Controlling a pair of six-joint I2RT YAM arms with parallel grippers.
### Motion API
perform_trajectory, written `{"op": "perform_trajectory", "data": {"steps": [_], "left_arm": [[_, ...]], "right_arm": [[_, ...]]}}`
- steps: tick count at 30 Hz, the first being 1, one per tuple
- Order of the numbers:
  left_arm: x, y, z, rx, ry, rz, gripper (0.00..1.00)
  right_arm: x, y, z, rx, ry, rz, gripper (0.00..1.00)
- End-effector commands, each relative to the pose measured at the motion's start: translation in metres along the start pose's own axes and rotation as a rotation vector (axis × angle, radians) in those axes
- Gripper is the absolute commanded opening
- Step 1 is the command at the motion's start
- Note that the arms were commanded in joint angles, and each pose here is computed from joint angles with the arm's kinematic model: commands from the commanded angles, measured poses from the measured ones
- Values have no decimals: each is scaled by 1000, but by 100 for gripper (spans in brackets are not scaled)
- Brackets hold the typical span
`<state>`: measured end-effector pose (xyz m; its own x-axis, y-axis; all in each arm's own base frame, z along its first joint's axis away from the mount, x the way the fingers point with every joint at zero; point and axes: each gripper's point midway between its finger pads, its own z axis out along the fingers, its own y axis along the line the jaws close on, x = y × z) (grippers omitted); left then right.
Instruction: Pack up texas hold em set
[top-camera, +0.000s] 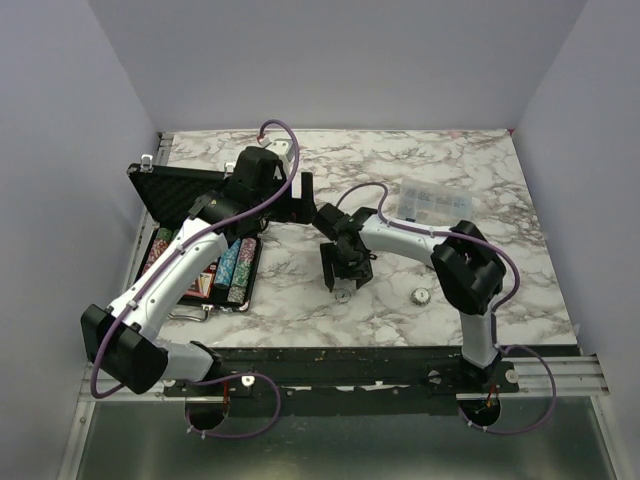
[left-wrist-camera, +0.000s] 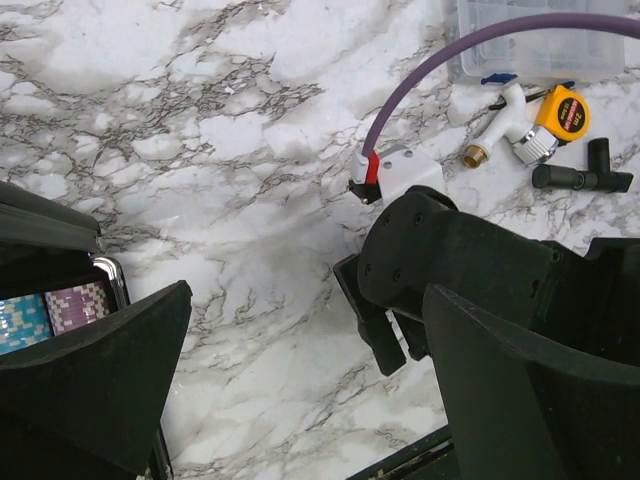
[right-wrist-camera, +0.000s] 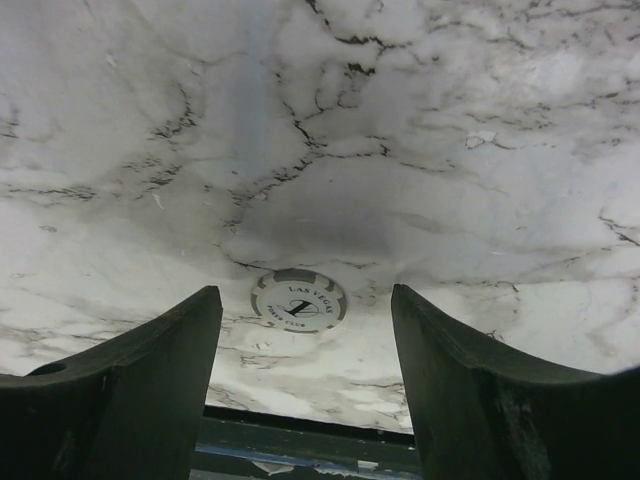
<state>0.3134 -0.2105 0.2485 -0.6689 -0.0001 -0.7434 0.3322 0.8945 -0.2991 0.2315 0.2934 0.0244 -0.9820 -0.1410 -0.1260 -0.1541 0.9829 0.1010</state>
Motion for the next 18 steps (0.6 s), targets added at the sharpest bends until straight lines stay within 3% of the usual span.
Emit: {"op": "perform_trajectory", "data": {"steps": [1, 18], "left_arm": [[-13, 3, -16, -27, -51, -17, 98], [-11, -3, -16, 8, -46, -14, 98]], "right_arm": [[12, -9, 4, 83, 42, -27, 70], [25, -1, 22, 99, 93, -56, 56]]}}
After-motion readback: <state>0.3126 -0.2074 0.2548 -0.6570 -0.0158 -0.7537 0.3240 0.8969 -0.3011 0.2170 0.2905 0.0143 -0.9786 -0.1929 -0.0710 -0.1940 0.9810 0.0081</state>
